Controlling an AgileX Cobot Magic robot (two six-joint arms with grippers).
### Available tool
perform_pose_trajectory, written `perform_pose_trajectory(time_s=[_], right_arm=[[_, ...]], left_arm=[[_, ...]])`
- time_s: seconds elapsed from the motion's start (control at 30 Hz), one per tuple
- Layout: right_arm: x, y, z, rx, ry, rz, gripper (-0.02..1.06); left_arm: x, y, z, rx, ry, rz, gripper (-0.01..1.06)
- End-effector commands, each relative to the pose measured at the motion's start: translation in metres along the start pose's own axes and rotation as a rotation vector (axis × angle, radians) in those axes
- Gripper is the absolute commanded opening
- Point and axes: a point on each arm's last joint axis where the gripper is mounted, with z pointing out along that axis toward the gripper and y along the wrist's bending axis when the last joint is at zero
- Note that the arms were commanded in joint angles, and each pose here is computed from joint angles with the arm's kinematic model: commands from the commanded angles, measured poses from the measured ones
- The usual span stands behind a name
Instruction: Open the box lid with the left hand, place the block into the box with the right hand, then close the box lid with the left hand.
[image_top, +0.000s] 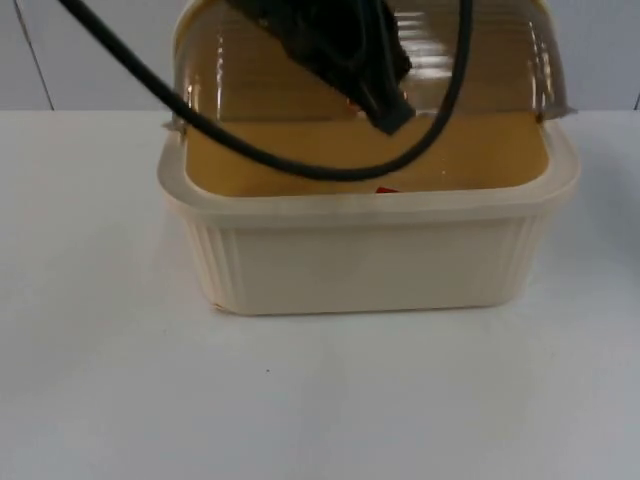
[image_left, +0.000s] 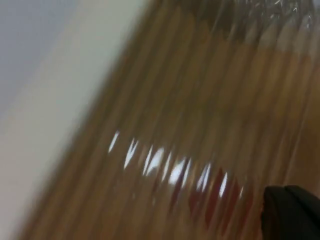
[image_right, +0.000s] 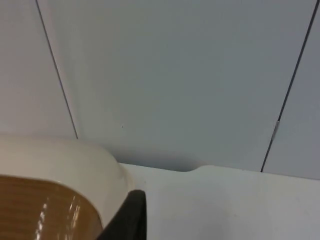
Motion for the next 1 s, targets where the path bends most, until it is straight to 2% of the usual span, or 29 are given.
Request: perform_pose_trajectory(time_s=[0.0, 0.33, 0.47, 0.57, 0.6, 0.73, 0.77, 0.9, 0.93, 0.97], right_arm=[[-0.001, 0.002, -0.003, -0.005, -0.009, -0.011, 1.00], [-0.001, 0.002, -0.003, -0.005, -0.010, -0.011, 1.00], [-0.001, 0.002, -0.003, -0.005, -0.010, -0.011, 1.00], [-0.001, 0.002, -0.003, -0.005, -0.011, -0.009, 1.00], [-0.001, 0.002, -0.003, -0.005, -0.011, -0.009, 1.00], [-0.001, 0.002, -0.003, -0.005, -0.011, -0.009, 1.00], [-0.001, 0.002, -0.003, -0.005, -0.011, -0.009, 1.00], [-0.001, 0.002, -0.003, -0.006, -0.011, -0.007, 1.00], [-0.001, 0.002, -0.003, -0.006, -0.011, -0.007, 1.00], [-0.001, 0.002, -0.003, -0.006, -0.011, -0.007, 1.00]], left_arm=[[0.014, -0.006, 0.010, -0.003, 0.037, 0.008, 0.00], [0.020, -0.031, 0.016, -0.005, 0.034, 0.043, 0.00], [0.010, -0.033, 0.005, -0.011, 0.000, 0.009, 0.00], [-0.009, -0.029, -0.025, -0.046, -0.082, -0.093, 0.00], [-0.009, -0.029, -0.025, -0.046, -0.082, -0.093, 0.00], [-0.033, -0.020, -0.076, -0.120, -0.217, -0.112, 0.00], [-0.033, -0.020, -0.076, -0.120, -0.217, -0.112, 0.00], [-0.047, -0.003, -0.135, -0.245, -0.361, -0.124, 0.00], [-0.047, -0.003, -0.135, -0.245, -0.361, -0.124, 0.00], [-0.045, 0.012, -0.157, -0.308, -0.403, -0.175, 0.00]])
